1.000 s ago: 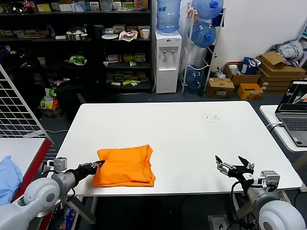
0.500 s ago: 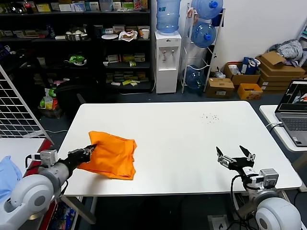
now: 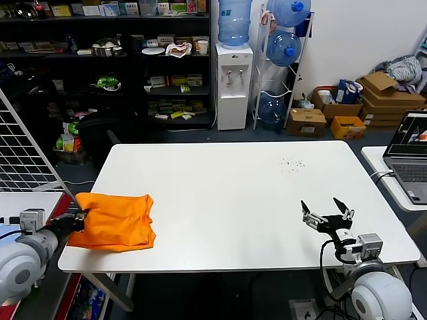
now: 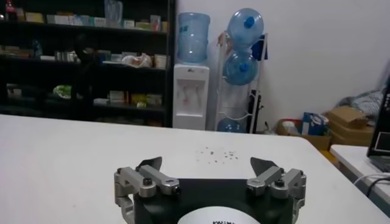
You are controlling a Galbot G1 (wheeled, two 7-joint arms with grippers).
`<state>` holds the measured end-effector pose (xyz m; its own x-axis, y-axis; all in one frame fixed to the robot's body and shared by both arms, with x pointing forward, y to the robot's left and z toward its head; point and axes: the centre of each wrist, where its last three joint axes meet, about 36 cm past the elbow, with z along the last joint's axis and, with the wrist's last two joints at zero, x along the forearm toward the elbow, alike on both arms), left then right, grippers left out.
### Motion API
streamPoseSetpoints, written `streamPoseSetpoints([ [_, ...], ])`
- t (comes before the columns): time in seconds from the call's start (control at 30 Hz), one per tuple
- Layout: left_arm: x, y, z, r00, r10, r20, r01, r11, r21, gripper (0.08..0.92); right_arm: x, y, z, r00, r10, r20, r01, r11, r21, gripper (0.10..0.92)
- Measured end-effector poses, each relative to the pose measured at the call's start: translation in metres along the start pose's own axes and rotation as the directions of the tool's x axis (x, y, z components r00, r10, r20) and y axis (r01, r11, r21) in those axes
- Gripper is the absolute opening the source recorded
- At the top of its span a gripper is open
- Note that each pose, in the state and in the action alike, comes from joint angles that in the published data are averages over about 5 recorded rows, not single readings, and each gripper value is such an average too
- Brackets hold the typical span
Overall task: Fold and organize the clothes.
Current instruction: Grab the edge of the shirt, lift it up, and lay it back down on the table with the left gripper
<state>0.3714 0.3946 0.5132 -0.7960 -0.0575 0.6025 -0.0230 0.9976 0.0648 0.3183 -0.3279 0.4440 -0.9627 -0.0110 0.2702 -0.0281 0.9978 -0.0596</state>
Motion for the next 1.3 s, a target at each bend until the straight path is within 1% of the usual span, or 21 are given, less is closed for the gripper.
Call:
streamPoseSetpoints([
  [0.13, -0.002, 0.007, -0.009, 0.9997, -0.024, -0.001, 0.024, 1.0, -0.013, 0.111, -0.001, -0.001, 0.002, 1.0, 0.006, 0.002, -0.006, 1.0, 0.004, 0.921],
  [0.33, -0.002, 0.013, -0.025, 0.9992, -0.04, 0.002, 0.04, 0.999, -0.033, 0.111, -0.001, 0.0, 0.004, 1.0, 0.013, 0.002, -0.013, 1.0, 0.01, 0.921],
  [0.7, -0.001, 0.019, -0.051, 0.9987, -0.049, -0.012, 0.048, 0.995, -0.087, 0.111, -0.002, 0.003, 0.01, 1.0, 0.017, -0.001, -0.017, 1.0, 0.01, 0.921],
  [0.93, 0.002, 0.02, -0.066, 0.9984, -0.055, -0.011, 0.053, 0.991, -0.122, 0.111, -0.003, 0.005, 0.012, 1.0, 0.015, -0.003, -0.015, 1.0, 0.011, 0.921],
  [1.03, 0.004, 0.019, -0.069, 0.9985, -0.054, -0.013, 0.052, 0.991, -0.124, 0.111, -0.003, 0.006, 0.012, 1.0, 0.013, -0.003, -0.013, 1.0, 0.011, 0.921],
  [1.17, 0.006, 0.013, -0.067, 0.9985, -0.045, -0.03, 0.041, 0.993, -0.113, 0.111, -0.003, 0.008, 0.013, 1.0, 0.015, -0.004, -0.015, 1.0, 0.01, 0.921],
  [1.3, 0.012, -0.003, -0.061, 0.9989, -0.011, -0.046, 0.008, 0.997, -0.079, 0.111, -0.001, 0.011, 0.015, 1.0, 0.019, -0.009, -0.019, 1.0, 0.009, 0.921],
])
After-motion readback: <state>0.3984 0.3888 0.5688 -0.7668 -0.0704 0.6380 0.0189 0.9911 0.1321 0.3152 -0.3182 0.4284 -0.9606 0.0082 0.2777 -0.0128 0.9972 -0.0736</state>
